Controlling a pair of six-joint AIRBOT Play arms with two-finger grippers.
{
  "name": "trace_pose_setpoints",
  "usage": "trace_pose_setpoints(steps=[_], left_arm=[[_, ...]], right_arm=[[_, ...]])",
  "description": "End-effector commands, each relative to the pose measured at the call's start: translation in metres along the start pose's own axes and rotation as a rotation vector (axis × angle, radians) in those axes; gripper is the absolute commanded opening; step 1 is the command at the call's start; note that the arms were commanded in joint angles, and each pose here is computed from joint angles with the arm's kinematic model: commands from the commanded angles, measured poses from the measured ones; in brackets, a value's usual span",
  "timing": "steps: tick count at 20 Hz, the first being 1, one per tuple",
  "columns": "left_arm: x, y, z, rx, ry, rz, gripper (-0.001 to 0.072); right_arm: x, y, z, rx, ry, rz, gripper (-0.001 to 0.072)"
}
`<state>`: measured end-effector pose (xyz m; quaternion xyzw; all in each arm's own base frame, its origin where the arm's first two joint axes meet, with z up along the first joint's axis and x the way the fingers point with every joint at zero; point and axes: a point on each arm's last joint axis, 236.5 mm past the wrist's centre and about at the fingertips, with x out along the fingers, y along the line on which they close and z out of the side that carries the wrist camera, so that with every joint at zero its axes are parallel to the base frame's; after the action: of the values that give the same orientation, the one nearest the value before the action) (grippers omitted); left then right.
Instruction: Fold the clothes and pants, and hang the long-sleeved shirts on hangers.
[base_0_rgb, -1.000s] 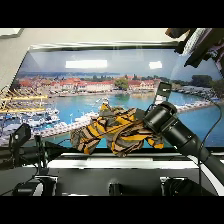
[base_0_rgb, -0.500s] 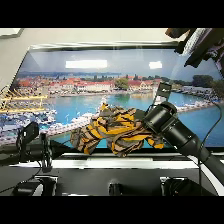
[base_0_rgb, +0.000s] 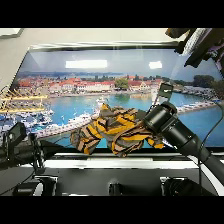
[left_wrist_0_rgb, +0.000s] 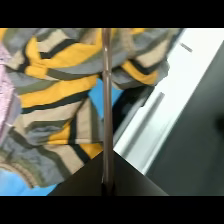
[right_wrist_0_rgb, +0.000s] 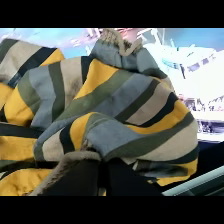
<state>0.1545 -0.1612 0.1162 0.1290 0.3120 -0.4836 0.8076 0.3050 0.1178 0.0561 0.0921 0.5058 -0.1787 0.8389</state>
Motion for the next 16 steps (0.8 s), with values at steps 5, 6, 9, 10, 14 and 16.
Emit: trace_pose_setpoints(steps=[5,6,9,10,14,16], left_arm=[[-0.007,-0.025,0.012,-0.016,-0.057,-0.062,0.0017],[-0.007,-0.025,0.012,-0.016,-0.057,-0.062,0.0017],[-0.007,-0.026,0.014,-0.019,-0.063,-0.068,0.0017],[-0.007,-0.027,0.014,-0.019,-0.063,-0.071,0.0017],[-0.005,-0.028,0.013,-0.028,-0.067,-0.082,0.0017],[-0.002,-0.031,0.013,-0.043,-0.080,-0.106,0.0017]], right_arm=[[0.001,-0.001,0.006,0.013,-0.025,-0.008,0.0027],[0.001,-0.001,0.006,0.013,-0.026,-0.008,0.0027],[0.001,-0.003,0.009,0.029,-0.038,-0.013,0.0027],[0.000,-0.003,0.010,0.041,-0.042,-0.014,0.0027],[0.000,-0.003,0.010,0.049,-0.040,-0.014,0.0027],[0.000,-0.003,0.010,0.050,-0.042,-0.012,0.0027]])
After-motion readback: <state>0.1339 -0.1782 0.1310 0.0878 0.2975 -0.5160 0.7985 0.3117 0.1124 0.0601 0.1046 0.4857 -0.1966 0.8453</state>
